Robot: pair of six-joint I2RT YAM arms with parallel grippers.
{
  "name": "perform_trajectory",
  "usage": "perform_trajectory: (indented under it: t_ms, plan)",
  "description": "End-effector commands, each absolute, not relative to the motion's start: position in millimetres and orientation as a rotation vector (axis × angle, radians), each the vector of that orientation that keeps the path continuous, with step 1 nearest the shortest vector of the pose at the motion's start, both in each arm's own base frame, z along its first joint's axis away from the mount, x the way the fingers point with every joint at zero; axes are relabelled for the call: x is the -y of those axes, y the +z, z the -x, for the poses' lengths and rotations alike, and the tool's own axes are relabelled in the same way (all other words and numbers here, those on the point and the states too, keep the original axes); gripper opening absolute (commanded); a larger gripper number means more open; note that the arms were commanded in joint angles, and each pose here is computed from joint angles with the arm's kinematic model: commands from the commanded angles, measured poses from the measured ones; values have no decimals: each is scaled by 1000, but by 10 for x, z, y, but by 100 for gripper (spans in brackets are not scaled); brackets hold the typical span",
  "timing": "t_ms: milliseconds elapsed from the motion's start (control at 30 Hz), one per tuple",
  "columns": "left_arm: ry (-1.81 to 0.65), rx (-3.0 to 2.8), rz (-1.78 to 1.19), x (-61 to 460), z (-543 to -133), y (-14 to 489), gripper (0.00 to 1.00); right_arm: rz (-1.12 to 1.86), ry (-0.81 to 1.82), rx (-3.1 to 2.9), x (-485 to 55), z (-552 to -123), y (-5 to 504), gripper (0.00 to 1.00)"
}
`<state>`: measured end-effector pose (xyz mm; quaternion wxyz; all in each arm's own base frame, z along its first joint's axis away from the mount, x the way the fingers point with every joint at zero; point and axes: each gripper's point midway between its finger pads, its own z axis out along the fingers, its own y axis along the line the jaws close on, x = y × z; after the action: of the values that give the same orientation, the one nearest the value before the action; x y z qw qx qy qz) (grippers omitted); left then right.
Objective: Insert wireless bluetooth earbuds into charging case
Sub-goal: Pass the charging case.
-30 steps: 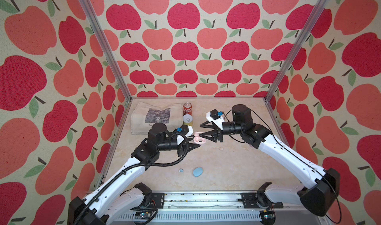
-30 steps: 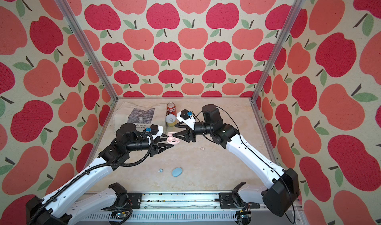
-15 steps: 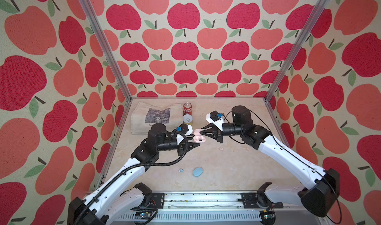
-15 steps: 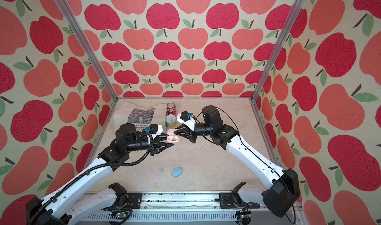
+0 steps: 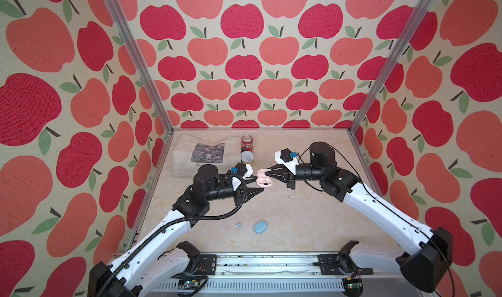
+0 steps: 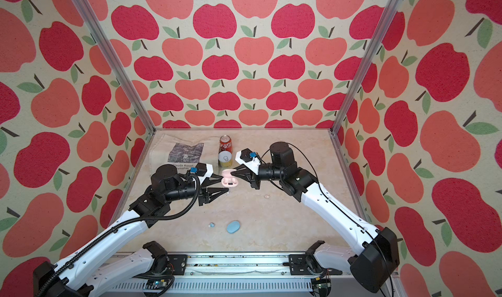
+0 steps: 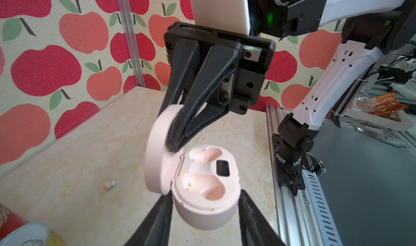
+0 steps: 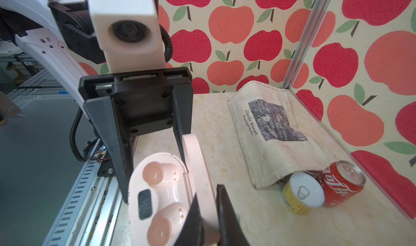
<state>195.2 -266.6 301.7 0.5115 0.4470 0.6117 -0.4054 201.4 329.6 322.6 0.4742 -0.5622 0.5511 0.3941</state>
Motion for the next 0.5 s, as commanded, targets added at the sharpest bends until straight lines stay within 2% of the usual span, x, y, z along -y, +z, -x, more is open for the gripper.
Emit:
perform_trajectory:
  t_ms: [0, 167, 467]
  plan:
    - [-928, -1461, -1024, 2571, -1973, 3112, 56, 1385, 887, -1317, -3225, -2024, 3255, 0]
    - [-865, -1453, -1003, 2478, -2017, 3232, 61, 1404, 867, -1319, -3206, -2007, 3217, 0]
    - [-761, -1479, -1055, 2552, -2235, 3294, 60, 1424, 867, -1314, -3268, -1962, 3177, 0]
